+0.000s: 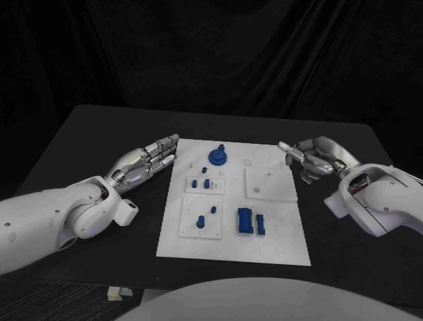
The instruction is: Assemble the parts on the task board
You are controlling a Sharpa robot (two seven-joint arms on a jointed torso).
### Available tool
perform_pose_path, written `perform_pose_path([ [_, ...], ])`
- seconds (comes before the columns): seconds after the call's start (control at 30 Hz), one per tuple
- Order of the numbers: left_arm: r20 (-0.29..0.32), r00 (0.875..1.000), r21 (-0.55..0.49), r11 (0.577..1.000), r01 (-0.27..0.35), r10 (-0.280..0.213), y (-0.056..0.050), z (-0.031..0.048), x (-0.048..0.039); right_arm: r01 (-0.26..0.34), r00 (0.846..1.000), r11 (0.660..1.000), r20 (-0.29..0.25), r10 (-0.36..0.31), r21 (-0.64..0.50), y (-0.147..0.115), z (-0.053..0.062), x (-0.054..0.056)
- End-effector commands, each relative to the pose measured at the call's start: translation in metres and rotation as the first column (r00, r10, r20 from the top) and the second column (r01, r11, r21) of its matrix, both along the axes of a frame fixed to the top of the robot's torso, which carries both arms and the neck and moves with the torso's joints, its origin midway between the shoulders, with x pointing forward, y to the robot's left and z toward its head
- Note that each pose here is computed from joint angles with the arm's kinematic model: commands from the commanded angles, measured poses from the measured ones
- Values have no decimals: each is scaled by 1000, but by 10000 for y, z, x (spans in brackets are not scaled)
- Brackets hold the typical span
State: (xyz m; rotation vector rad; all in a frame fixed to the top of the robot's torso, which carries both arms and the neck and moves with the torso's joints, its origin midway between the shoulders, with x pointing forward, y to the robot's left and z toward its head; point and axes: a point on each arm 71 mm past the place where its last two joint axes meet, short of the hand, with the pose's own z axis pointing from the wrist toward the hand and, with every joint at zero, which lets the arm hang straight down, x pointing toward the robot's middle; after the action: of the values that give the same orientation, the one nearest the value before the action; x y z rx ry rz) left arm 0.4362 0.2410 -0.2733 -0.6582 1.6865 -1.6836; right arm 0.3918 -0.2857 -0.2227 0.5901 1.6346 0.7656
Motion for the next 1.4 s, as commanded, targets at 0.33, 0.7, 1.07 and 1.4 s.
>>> perform_pose_path([
  [0.33, 114, 993, -54, 998, -28, 34, -70, 97, 40, 66, 955, 974, 269, -125, 217, -128, -65, 41],
  [0.7, 44, 998, 5, 999, -48, 48, -94, 25, 67, 49, 971, 975, 217, -98, 217, -71, -177, 52],
  [1.07, 42, 963, -39, 963, -266, 268, -250, 197, 177, 90, 981, 895, 116, -155, 436, 383, -110, 402],
  [1.4, -48, 834, -66, 832, -552, 549, -425, 414, 254, 145, 984, 751, -15, -177, 645, 879, -25, 675],
])
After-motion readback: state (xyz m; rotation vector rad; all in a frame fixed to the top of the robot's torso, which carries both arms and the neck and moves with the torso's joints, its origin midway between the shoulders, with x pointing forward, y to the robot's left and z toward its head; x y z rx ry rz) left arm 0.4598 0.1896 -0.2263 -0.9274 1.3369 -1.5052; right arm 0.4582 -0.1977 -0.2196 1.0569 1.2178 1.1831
